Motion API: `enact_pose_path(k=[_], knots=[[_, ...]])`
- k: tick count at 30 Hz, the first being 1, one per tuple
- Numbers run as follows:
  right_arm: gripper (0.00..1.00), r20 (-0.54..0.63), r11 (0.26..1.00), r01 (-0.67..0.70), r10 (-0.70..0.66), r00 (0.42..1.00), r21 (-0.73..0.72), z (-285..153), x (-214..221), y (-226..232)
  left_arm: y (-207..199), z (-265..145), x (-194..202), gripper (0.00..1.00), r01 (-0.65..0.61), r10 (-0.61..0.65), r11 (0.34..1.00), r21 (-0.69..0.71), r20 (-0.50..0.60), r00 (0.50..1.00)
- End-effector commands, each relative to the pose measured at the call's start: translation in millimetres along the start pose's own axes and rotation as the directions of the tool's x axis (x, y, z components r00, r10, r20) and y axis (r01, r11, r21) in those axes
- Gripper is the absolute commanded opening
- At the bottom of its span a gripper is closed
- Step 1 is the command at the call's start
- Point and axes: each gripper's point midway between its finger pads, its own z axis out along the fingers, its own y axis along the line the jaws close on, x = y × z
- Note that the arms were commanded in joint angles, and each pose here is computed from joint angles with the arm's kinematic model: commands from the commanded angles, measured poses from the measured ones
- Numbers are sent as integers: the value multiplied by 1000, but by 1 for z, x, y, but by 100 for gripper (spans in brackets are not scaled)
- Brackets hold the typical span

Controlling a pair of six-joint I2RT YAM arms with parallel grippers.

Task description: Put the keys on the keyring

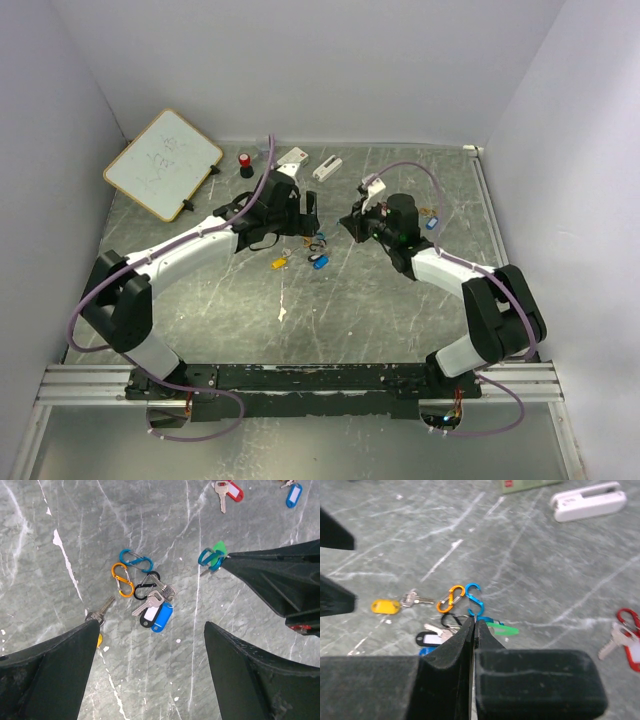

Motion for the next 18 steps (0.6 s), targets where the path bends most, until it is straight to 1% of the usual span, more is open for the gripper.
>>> enact_pose_path(k=[1,4,6,9,12,18], knots=[[0,-13,977,-30,34,999,212,-7,-11,-40,6,-7,-5,96,20,-20,999,-26,27,999],[0,-49,937,-66,89,995,343,-13,-3,-65,6,-6,-4,99,24,-23,999,-24,26,999],[0,-53,881,-104,145,988,462,-23,3,-86,7,-4,-3,100,27,-26,999,-25,24,999],[0,-32,790,-182,247,968,586,-38,15,-109,6,-2,-1,100,26,-25,999,-24,16,1000],[0,-8,713,-237,322,947,660,-51,26,-125,7,-1,0,100,26,-25,999,-25,13,1000],[0,11,563,-268,418,909,781,-76,51,-150,7,1,3,100,28,-28,999,-26,4,1000]])
